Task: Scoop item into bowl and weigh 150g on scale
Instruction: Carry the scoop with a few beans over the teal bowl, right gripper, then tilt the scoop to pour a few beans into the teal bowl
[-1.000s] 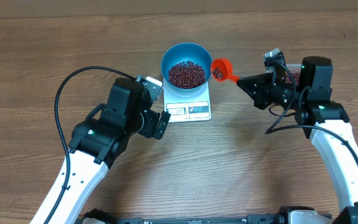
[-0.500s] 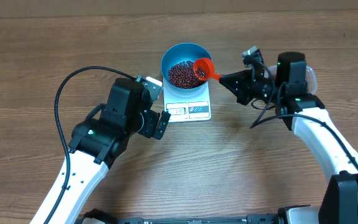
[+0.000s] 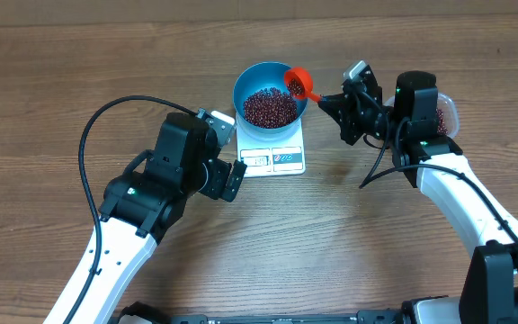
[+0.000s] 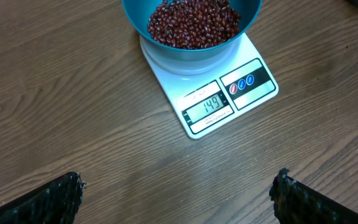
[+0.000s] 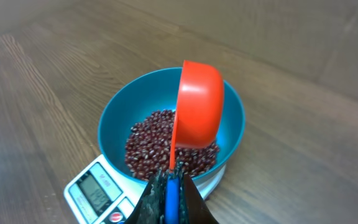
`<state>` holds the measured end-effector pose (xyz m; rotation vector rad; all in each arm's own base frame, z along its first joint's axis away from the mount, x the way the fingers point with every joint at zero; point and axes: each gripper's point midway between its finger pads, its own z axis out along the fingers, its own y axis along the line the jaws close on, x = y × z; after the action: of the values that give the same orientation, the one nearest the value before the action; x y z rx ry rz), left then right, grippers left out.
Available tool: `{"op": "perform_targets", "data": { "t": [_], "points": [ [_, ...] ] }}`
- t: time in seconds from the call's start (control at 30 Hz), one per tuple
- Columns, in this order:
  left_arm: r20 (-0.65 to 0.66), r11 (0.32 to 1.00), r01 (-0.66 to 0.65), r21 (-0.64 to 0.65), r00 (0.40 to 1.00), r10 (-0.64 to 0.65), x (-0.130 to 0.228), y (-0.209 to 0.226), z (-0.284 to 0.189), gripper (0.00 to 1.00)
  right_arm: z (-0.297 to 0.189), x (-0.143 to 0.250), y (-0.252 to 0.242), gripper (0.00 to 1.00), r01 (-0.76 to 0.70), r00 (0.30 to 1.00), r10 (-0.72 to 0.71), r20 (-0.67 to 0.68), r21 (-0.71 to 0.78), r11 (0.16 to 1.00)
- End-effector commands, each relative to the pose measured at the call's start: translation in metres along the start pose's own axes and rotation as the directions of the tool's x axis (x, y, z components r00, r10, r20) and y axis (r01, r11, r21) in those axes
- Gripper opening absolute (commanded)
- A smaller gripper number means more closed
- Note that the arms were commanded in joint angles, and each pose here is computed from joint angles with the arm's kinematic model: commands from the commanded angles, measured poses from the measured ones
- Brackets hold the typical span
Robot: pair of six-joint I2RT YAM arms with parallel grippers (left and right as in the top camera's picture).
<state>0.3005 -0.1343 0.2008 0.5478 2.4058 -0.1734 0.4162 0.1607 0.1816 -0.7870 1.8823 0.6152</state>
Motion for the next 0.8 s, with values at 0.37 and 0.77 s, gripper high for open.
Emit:
{"op": "perform_targets", "data": {
  "t": [0.37, 0.77],
  "points": [
    [-0.007, 1.0, 0.008, -0.007, 1.0, -0.008, 0.0015, 0.001, 0.0025, 1.0, 0.0005, -0.0138, -0.0039, 0.04, 0.149, 0.988, -0.15, 0.034, 0.022, 0.989],
    [-0.007, 1.0, 0.008, -0.007, 1.0, -0.008, 0.0015, 0.001, 0.0025, 0.99, 0.0006, -0.0126, -0.003, 0.04, -0.206, 0.978, 0.206, 0.035, 0.005, 0.979]
  ]
}}
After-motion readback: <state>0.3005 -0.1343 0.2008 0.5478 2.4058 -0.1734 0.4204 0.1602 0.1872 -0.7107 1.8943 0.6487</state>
